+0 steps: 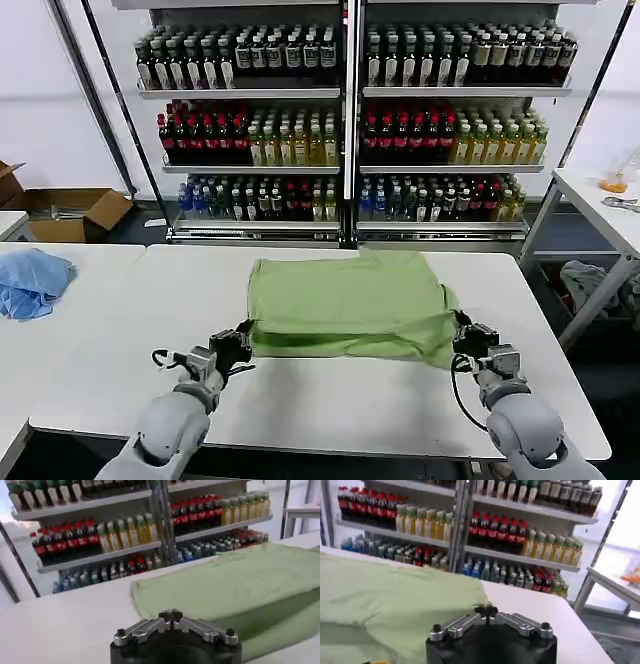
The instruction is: Fold and organize the clothes.
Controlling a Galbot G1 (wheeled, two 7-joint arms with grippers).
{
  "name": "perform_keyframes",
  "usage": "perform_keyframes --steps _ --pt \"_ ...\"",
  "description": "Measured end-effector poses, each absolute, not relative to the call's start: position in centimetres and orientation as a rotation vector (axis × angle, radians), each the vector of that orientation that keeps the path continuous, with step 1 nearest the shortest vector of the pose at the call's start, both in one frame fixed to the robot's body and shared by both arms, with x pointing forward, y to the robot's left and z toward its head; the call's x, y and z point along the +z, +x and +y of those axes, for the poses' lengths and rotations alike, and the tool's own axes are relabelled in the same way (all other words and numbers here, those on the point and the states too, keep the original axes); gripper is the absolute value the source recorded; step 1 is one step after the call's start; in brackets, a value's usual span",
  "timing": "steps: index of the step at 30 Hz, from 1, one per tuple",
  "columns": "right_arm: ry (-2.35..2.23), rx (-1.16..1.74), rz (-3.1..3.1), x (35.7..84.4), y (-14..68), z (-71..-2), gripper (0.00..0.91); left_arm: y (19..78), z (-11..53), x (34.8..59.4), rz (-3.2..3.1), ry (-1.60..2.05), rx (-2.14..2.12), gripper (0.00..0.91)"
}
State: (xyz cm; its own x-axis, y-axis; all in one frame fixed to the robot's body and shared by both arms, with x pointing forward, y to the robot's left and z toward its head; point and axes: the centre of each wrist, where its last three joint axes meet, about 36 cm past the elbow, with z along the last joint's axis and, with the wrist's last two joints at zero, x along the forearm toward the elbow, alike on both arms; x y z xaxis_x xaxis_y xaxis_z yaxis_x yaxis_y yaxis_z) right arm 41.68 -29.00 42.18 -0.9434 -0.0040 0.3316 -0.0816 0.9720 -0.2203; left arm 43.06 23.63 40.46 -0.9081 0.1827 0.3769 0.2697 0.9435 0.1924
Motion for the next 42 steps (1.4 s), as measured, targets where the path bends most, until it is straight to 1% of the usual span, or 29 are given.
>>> perform_keyframes --steps 6,15,25,26,27,28,29,30,31,32,42 --pt "0.081 0.328 -2.777 41.7 41.5 -28.5 0.907 43.6 23.5 39.8 -2.729 -0.304 -0.381 0.907" --pt "0.058 0.291 -2.802 42.3 39.1 -28.8 0.907 42.6 24.4 39.5 -2.734 -0.258 -0.393 0.907" --pt "-0.001 0.215 -2.722 40.9 36.8 -29.3 0.907 41.6 24.4 38.1 -2.696 -0.243 -0.341 0.907" --pt "-0.003 0.203 -2.712 40.8 36.8 -29.2 0.907 41.6 24.3 37.9 -2.691 -0.244 -0.334 0.856" --pt "-0.003 0.190 -2.700 40.6 36.7 -29.1 0.907 41.6 24.3 37.8 -2.687 -0.244 -0.327 0.564" --pt "-0.003 0.179 -2.691 40.4 36.7 -29.1 0.695 41.6 24.3 37.7 -2.684 -0.245 -0.323 0.403" --pt "-0.003 0.169 -2.683 40.3 36.7 -29.0 0.534 41.7 24.3 37.5 -2.680 -0.245 -0.319 0.181" --pt "-0.003 0.157 -2.673 40.1 36.7 -28.9 0.353 41.7 24.3 37.4 -2.676 -0.246 -0.317 0.111" --pt "-0.002 0.146 -2.666 40.0 36.8 -28.9 0.060 41.7 24.3 37.3 -2.674 -0.245 -0.315 0.050" --pt "-0.003 0.135 -2.659 39.9 36.9 -28.8 0.000 41.8 24.2 37.1 -2.670 -0.246 -0.313 0.030" --pt "0.028 0.034 -2.623 39.4 37.9 -28.6 0.000 41.9 24.3 36.3 -2.649 -0.262 -0.282 0.030"
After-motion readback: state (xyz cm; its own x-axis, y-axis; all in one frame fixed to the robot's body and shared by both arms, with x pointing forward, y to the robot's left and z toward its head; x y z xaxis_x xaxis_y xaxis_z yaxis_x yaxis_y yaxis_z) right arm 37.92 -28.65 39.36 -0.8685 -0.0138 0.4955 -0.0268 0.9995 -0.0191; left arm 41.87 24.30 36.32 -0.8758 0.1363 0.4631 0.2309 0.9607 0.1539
